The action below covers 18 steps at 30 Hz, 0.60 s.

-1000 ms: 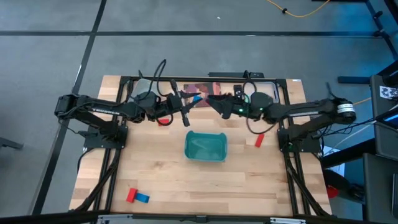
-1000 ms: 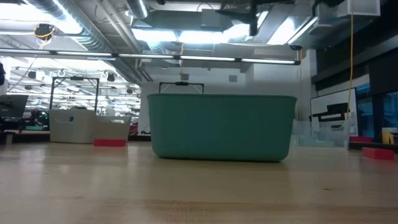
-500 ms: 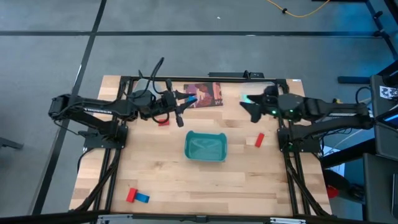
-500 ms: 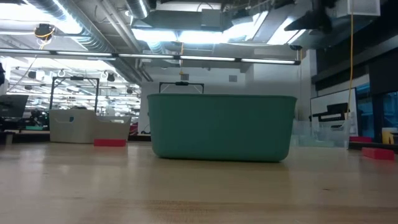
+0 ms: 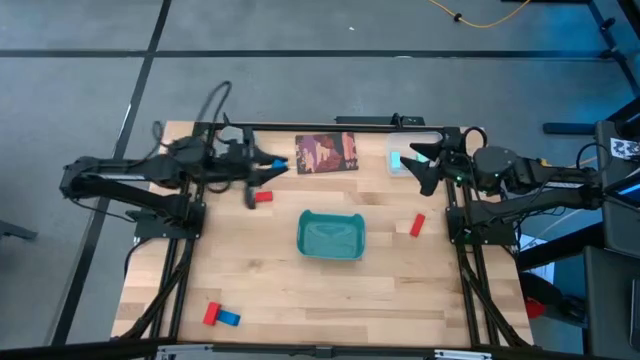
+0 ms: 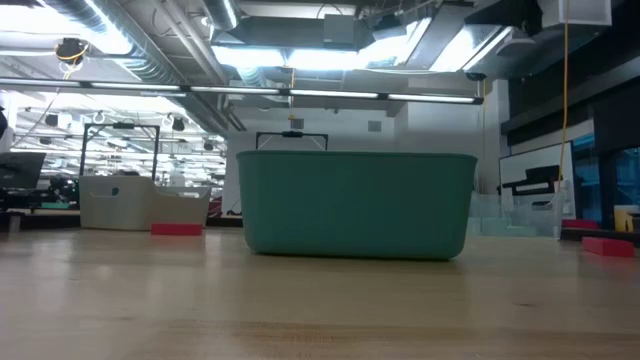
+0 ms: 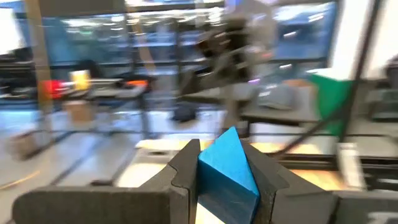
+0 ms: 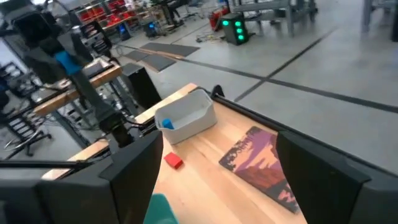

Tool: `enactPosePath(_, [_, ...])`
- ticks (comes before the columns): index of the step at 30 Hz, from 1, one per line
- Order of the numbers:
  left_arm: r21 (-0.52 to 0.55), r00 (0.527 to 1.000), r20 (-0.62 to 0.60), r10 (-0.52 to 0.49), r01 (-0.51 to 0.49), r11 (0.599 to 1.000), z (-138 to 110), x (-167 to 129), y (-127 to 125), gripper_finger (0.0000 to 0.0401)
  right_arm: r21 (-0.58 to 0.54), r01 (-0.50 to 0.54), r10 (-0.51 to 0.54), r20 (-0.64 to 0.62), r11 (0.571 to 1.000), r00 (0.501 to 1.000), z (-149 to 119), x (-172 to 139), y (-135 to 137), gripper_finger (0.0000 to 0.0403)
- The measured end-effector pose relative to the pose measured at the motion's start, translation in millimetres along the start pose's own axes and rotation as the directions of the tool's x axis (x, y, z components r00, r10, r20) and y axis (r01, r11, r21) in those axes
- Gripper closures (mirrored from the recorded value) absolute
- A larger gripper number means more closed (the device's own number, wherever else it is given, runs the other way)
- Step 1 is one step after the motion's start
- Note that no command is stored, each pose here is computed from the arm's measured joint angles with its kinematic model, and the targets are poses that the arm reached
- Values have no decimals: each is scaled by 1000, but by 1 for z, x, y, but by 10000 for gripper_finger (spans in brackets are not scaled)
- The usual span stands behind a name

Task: Sort & place blocks by color
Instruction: Put the top triangular blue block into the white bin

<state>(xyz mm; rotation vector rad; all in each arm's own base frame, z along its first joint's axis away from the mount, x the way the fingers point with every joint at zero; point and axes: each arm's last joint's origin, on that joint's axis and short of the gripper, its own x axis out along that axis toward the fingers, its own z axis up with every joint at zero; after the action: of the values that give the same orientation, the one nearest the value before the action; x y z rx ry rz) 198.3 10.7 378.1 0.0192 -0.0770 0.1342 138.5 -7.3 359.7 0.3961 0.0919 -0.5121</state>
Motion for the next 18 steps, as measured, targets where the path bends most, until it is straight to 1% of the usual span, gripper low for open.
enactPosePath(2, [-36, 998, -2, -70, 70, 997, 5, -14, 2, 327, -27, -20, 20, -10, 999, 1000, -1, 2, 1, 86])
enactPosePath(4, [-76, 993, -5, -119, 119, 990, 8, -26, 3, 327, -45, -66, 65, -12, 997, 998, 0, 3, 4, 86])
enactPosePath(7, [-101, 990, 14, -138, 139, 985, 13, -39, 5, 327, -53, -119, 119, 5, 991, 993, 3, 4, 7, 86])
enactPosePath(9, [-99, 990, 35, -136, 139, 985, 17, -45, 5, 327, -51, -131, 132, 24, 990, 991, 5, 4, 8, 86])
enactPosePath(12, [-93, 991, 54, -123, 128, 987, 20, -51, 6, 327, -49, -133, 135, 34, 990, 990, 6, 4, 9, 86])
enactPosePath(15, [-93, 993, 47, -108, 112, 989, 19, -50, 6, 327, -44, -134, 135, 33, 990, 990, 6, 4, 9, 86])
enactPosePath(16, [-96, 996, 41, -81, 85, 992, 18, -50, 7, 327, -43, -134, 135, 33, 990, 990, 6, 4, 9, 86])
enactPosePath(18, [-128, 999, 25, 25, -22, 991, 17, -50, 10, 327, -43, -133, 135, 33, 990, 990, 6, 4, 9, 86])
